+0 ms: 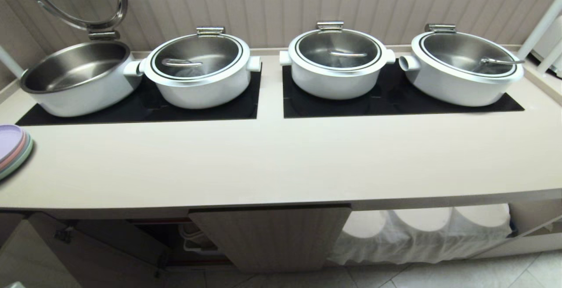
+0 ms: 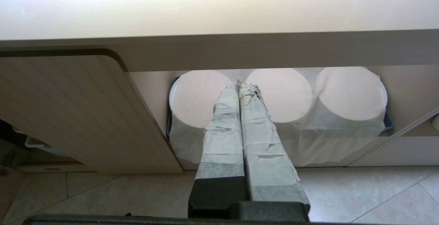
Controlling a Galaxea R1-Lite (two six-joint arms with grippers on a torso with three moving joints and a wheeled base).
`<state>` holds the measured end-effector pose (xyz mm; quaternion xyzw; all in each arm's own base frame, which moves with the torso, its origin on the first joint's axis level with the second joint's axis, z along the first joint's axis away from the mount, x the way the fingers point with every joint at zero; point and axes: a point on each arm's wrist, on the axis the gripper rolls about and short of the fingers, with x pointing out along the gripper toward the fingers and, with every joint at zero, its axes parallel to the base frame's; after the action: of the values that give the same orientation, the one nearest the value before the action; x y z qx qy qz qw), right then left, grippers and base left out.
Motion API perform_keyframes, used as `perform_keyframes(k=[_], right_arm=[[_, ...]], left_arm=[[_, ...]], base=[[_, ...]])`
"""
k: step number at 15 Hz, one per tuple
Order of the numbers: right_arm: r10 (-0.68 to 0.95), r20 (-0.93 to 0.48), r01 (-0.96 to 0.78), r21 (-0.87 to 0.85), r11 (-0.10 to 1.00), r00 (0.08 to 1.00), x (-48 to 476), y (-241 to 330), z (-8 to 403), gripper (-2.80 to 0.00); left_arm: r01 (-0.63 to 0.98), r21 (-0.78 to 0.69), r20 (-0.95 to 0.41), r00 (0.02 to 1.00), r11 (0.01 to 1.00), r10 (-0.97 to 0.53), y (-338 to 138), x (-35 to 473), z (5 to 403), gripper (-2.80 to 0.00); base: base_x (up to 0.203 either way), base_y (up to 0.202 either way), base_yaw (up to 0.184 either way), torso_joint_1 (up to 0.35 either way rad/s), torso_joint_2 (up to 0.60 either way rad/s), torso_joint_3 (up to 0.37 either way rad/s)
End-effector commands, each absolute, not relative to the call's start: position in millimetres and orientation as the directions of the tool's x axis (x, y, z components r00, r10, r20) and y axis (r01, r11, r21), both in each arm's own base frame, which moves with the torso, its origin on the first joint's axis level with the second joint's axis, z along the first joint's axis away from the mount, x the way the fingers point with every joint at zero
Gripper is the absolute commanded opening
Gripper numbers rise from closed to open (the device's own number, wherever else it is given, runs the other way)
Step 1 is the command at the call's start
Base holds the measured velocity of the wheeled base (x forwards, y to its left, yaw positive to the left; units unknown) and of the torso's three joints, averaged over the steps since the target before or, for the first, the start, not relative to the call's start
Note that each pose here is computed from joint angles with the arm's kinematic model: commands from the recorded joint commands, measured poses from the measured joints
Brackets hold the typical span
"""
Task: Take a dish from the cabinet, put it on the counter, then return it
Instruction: Place it on the table
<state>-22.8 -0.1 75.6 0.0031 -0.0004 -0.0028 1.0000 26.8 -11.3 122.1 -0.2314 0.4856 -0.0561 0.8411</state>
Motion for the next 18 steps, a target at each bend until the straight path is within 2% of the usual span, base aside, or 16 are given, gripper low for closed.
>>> perform_keyframes(k=[1,11,18], right_arm=[[-0.005,0.002,0.005,0.006,1.000,1.000,-23,0,76,-2.80],[-0.006,0.002,0.006,0.006,1.000,1.000,-23,0,76,-2.80],[-0.006,0.002,0.006,0.006,1.000,1.000,-23,0,76,-2.80]], left_arm=[[-0.135,-0.445,-0.792,0.520,0.885,-0.319,-11,26,122,-2.80],[-0.126,-0.460,-0.782,0.526,0.879,-0.335,-12,27,124,-2.80],[-0.107,-0.464,-0.777,0.527,0.880,-0.346,-16,40,140,-2.80]], base=[[0.000,-0.189,0.001,0.000,0.00,0.002],[0.000,-0.180,0.001,0.003,0.00,0.004],[0.000,0.000,0.000,0.000,0.00,0.000]])
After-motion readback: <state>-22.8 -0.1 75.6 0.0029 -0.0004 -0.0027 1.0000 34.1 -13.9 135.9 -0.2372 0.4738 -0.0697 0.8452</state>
